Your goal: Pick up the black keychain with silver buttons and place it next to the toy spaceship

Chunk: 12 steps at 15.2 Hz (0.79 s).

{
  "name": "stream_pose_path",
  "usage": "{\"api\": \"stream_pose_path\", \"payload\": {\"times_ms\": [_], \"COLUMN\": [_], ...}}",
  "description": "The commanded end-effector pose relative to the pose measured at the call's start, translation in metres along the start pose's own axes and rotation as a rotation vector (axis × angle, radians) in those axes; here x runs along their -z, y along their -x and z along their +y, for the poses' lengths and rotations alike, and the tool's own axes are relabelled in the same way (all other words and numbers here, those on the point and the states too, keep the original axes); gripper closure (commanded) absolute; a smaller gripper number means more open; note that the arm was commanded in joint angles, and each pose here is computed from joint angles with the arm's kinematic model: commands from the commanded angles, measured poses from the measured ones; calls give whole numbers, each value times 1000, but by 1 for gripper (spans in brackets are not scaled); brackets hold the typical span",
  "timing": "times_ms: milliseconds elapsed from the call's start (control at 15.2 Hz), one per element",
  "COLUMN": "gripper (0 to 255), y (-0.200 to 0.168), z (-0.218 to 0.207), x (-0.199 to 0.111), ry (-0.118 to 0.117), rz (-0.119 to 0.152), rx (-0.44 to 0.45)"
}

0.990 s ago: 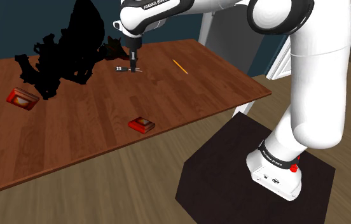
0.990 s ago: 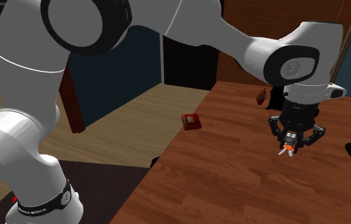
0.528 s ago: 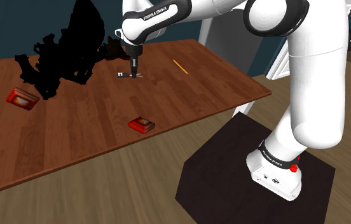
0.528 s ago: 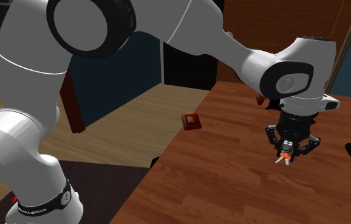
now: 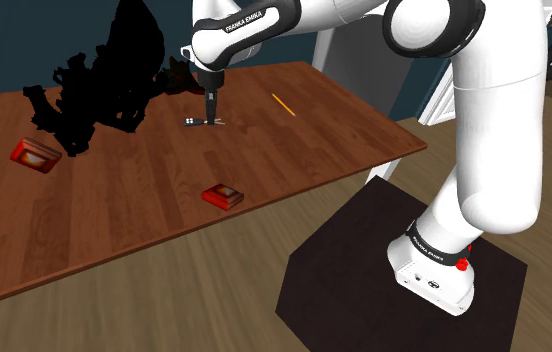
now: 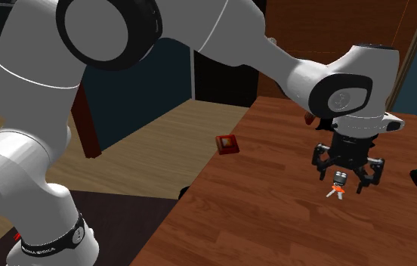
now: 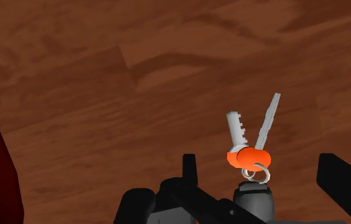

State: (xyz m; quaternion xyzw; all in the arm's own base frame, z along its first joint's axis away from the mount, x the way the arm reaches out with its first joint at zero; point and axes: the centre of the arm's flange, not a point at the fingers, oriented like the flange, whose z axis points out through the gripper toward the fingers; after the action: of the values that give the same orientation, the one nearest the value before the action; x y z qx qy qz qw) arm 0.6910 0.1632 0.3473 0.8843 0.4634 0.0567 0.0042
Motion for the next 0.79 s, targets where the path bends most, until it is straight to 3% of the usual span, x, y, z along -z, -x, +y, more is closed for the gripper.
{"api": "stream_pose_path", "payload": {"times_ms": [0,132,396,726], "gripper": [0,0,0,0], "y": [0,0,0,0], "z": [0,0,0,0], "x": [0,0,50,50], "ry": [0,0,0,0], "rz": [0,0,0,0], "rx": [0,0,0,0]}}
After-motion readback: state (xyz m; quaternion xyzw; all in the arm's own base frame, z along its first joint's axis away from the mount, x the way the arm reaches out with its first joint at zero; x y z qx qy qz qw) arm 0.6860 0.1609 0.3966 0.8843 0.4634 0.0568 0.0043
